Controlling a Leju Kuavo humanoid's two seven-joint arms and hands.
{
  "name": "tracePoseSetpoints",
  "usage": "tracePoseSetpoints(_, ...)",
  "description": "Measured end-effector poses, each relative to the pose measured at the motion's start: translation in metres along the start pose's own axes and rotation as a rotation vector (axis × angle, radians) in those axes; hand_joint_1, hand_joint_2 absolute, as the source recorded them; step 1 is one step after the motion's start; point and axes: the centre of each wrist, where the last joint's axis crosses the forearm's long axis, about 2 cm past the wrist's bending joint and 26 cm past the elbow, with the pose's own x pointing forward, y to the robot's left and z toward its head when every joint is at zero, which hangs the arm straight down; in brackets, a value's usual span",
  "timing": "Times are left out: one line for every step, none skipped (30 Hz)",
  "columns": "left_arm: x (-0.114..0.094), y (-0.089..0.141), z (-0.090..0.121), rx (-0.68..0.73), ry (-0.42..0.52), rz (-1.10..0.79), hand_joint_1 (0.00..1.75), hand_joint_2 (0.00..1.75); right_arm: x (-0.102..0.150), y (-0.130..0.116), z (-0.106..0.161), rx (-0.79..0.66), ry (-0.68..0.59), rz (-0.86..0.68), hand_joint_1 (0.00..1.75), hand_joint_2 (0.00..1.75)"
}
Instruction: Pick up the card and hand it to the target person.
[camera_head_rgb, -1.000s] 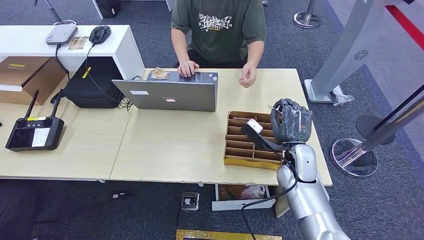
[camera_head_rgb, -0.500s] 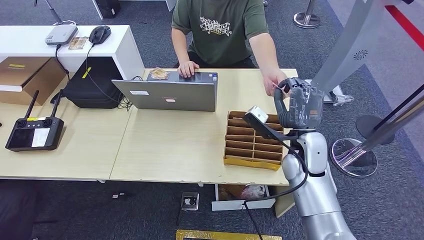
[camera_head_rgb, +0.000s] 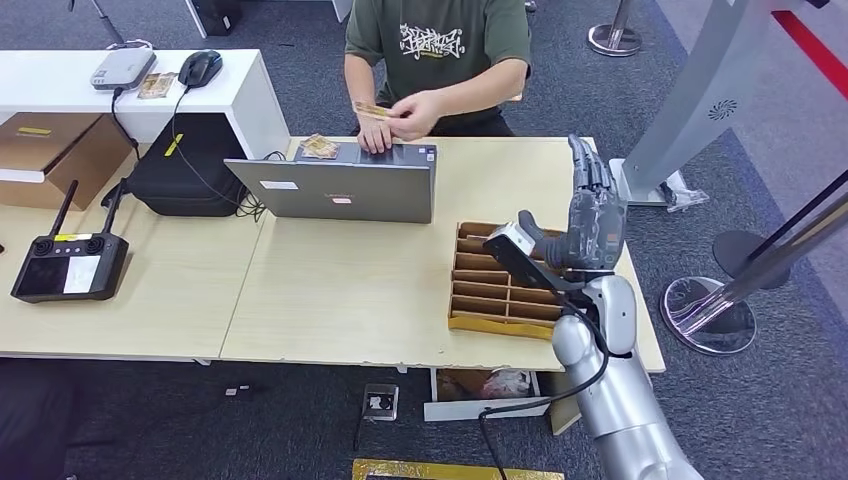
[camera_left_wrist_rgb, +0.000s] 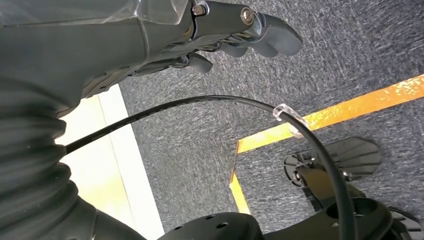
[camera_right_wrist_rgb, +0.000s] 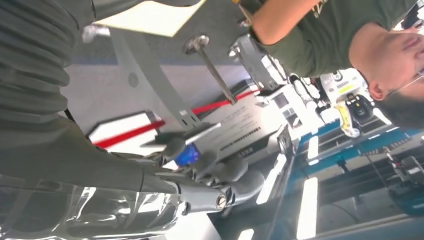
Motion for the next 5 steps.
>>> tracePoseSetpoints(0.000, 0.000, 0.000, 0.000, 0.000, -0.001, 0.00, 1.75, -0.001, 0.002, 0.005, 0.003, 0.008, -0.022, 0.00, 1.75)
tracePoseSetpoints(0.000, 0.000, 0.000, 0.000, 0.001, -0.001, 0.00, 1.75, -0.002, 0.003, 0.011, 0.009, 0.018, -0.048, 0.00, 1.75)
tracePoseSetpoints(0.000, 0.000, 0.000, 0.000, 0.001, -0.002, 0.00, 1.75, -0.002, 0.005, 0.017, 0.018, 0.028, -0.079, 0.00, 1.75)
tracePoseSetpoints(-0.001, 0.000, 0.000, 0.000, 0.002, -0.001, 0.00, 1.75, -0.003, 0.007, 0.022, 0.033, 0.041, -0.118, 0.00, 1.75)
tracePoseSetpoints(-0.001, 0.000, 0.000, 0.000, 0.002, -0.001, 0.00, 1.75, -0.004, 0.008, 0.025, 0.039, 0.048, -0.138, 0.00, 1.75)
